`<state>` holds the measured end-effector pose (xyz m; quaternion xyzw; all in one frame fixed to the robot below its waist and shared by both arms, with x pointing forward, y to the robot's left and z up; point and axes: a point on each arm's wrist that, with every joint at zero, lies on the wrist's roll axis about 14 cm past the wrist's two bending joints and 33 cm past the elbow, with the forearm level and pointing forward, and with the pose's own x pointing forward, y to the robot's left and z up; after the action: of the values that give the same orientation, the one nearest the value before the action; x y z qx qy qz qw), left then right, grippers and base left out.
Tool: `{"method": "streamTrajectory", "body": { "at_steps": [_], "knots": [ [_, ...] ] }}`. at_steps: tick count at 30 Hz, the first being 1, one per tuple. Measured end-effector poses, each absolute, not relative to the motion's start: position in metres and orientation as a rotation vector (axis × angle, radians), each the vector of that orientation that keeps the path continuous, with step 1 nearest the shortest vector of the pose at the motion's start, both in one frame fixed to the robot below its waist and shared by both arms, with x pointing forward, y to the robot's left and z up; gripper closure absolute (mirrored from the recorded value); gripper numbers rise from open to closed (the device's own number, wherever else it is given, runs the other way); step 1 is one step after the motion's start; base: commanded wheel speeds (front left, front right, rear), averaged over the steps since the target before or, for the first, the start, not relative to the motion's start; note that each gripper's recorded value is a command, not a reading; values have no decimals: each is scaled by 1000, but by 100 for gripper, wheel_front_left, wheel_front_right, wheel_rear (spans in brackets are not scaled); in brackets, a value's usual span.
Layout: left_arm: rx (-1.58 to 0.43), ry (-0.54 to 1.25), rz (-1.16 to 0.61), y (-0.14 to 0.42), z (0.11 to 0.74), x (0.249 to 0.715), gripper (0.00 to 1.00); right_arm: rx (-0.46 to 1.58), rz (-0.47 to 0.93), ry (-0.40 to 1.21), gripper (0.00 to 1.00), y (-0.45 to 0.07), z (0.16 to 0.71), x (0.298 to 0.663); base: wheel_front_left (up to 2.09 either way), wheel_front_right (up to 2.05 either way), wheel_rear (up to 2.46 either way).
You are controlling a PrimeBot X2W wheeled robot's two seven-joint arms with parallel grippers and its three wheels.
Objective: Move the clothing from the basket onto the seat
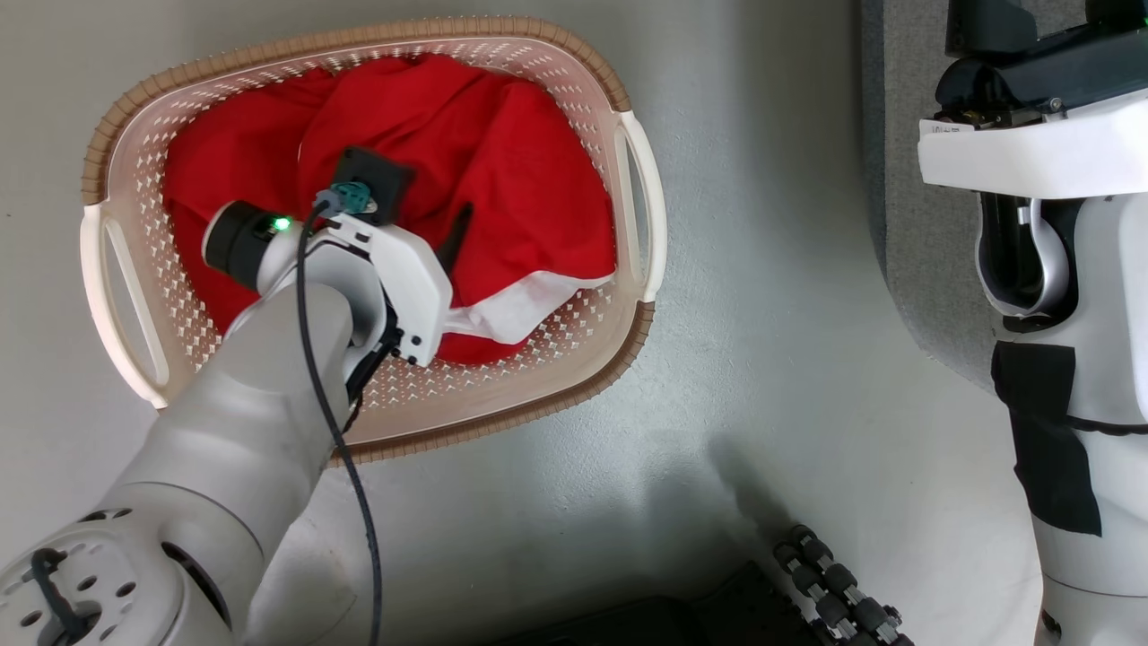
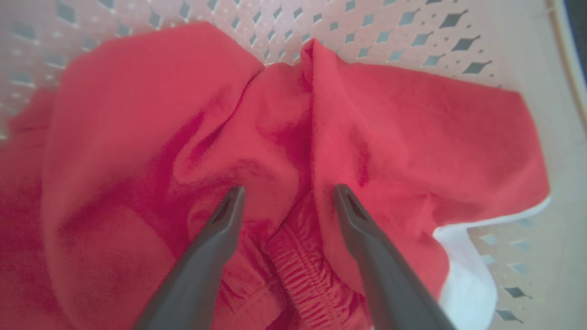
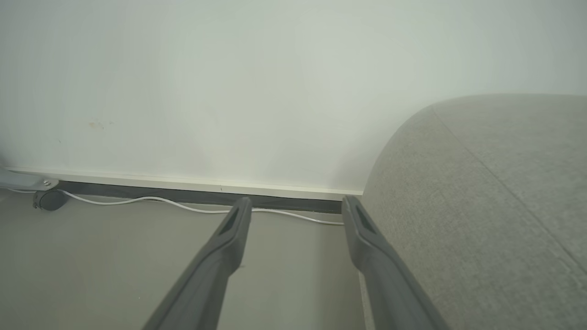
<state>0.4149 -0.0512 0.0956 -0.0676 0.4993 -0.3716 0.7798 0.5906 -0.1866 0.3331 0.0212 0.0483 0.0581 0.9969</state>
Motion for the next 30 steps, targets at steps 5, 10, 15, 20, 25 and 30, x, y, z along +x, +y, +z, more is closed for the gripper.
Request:
{"method": "streamTrajectory", "body": {
  "at_steps": [5,10,15,20,25,30],
  "knots": [
    [-169,1177,-841,-63,97,394,0,42,114,98,0,-187,333,590,0,0,0],
    [-207,1235,-879,-72,104,380,100,40,108,97,0,-190,334,590,0,0,0],
    [-196,1183,-863,-65,112,394,100,42,106,84,0,-190,344,591,0,0,0],
    [-205,1100,-847,-64,133,407,100,46,108,50,0,-188,366,593,0,0,0],
    [-205,1028,-824,-58,158,411,100,51,103,17,0,-188,393,589,0,0,0],
    [-195,958,-799,-50,186,416,100,50,97,13,0,-188,412,576,0,0,0]
  ]
}}
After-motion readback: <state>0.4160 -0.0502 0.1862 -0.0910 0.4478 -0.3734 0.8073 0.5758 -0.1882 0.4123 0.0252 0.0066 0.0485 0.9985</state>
